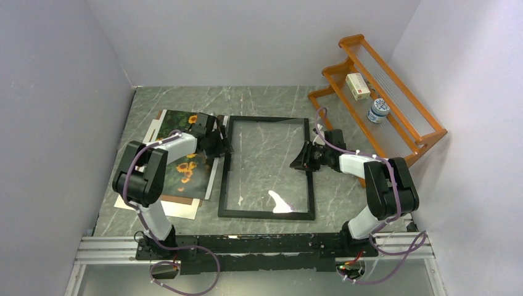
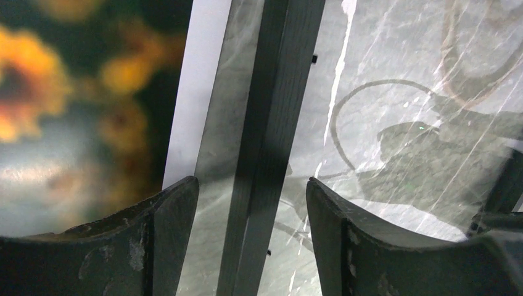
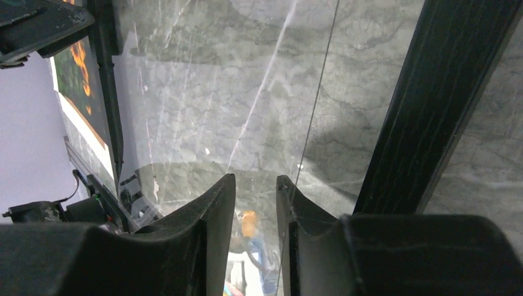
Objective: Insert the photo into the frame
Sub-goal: Place the photo frame item in the photo frame.
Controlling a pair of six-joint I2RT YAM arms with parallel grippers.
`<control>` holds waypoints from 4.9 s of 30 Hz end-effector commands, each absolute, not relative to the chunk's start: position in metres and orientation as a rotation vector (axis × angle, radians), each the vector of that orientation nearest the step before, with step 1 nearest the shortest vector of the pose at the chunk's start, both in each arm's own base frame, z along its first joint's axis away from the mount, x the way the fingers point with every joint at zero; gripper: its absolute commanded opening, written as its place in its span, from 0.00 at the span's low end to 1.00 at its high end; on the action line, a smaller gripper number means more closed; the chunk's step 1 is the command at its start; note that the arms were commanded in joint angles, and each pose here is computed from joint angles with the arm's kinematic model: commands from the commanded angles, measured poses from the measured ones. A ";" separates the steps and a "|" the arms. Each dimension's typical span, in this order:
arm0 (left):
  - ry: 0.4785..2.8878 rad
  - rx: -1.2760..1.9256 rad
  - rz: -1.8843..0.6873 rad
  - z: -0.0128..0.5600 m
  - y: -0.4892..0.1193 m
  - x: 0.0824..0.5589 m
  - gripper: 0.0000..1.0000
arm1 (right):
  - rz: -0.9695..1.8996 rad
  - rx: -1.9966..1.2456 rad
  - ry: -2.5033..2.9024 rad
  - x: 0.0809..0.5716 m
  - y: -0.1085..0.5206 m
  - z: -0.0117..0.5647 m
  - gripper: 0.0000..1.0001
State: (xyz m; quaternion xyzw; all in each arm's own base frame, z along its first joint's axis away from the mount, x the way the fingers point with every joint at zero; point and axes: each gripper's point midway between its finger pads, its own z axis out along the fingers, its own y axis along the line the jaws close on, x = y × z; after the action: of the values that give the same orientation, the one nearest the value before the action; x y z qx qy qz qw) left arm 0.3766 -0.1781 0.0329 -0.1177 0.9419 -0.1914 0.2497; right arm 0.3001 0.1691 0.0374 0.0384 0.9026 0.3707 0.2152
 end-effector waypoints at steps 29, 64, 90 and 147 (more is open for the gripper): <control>2.751 -0.199 -0.635 0.053 -0.169 0.262 0.74 | 0.816 -0.044 2.385 0.325 0.175 0.047 0.28; 2.743 -0.225 -0.616 0.052 -0.164 0.250 0.77 | 0.655 0.105 2.452 0.324 0.152 0.070 0.75; 2.744 -0.214 -0.632 0.042 -0.167 0.253 0.76 | 0.273 0.278 2.570 0.331 0.104 0.033 0.61; 2.735 -0.261 -0.591 0.025 -0.166 0.266 0.76 | 0.111 0.338 2.375 0.476 0.103 0.073 0.68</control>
State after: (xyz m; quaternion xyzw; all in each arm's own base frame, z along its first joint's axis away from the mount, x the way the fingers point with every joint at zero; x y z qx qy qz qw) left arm 0.2638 -0.1675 0.0303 -0.0872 0.9586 -0.2153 0.1646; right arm 0.4617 0.0977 0.0307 0.1345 0.9360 0.0209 0.3247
